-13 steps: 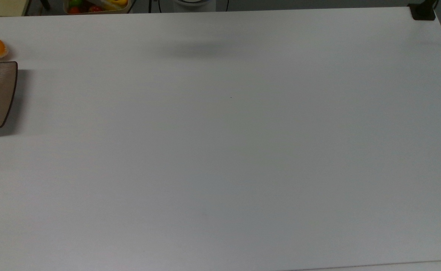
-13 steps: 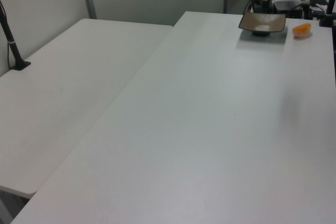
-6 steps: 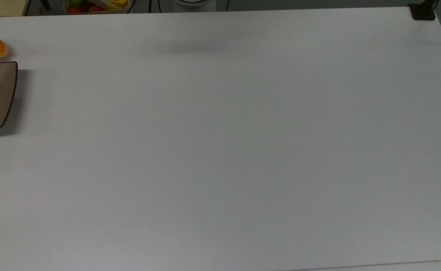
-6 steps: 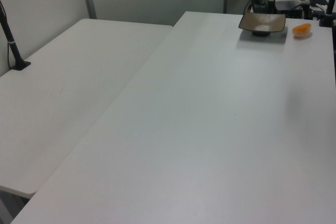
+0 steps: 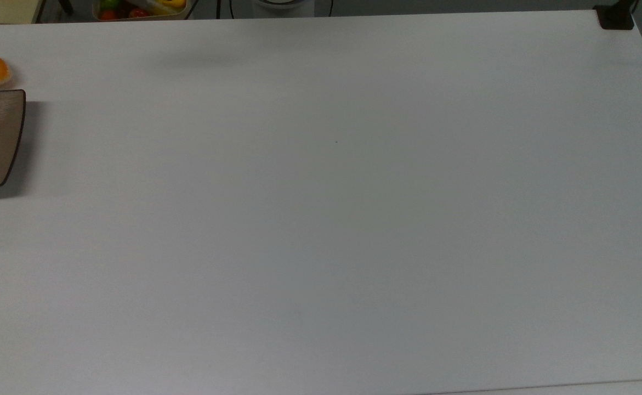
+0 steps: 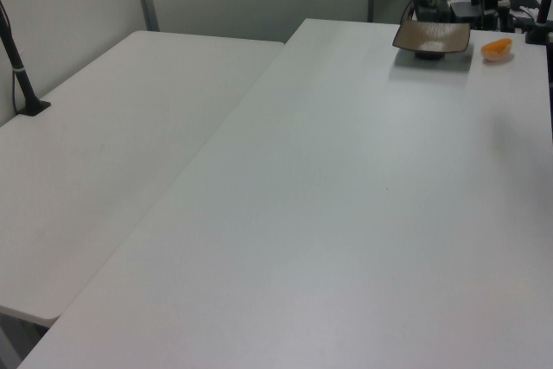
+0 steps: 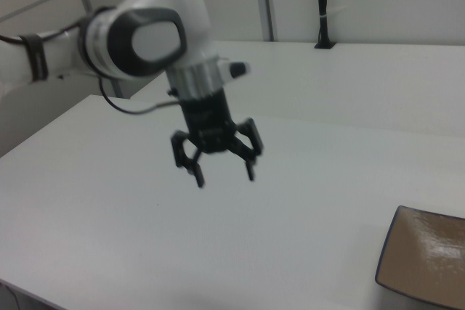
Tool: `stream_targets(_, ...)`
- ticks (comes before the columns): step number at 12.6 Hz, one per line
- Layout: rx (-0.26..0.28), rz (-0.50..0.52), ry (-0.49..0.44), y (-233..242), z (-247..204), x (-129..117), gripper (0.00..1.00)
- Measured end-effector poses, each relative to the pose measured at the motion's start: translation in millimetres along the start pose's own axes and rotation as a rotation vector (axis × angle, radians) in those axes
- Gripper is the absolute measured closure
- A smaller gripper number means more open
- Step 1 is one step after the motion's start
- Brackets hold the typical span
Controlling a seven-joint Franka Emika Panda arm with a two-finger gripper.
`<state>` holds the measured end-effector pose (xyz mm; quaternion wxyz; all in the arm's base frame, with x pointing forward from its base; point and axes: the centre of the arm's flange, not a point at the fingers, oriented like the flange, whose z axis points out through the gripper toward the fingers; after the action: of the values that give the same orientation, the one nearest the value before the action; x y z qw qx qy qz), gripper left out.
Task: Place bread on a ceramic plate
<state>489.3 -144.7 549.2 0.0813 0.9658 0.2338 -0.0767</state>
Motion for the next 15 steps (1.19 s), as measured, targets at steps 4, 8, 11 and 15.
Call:
stream_targets(4, -0.050, -0.151, 0.058, 61, 44, -48, 0.00)
stream_targets(8, -0.086, -0.263, 0.089, 117, 75, -118, 0.00)
stream_targets(11, -0.118, -0.304, 0.072, 138, 101, -134, 0.00)
stream_targets(15, -0.157, -0.331, 0.008, 155, 140, -123, 0.00)
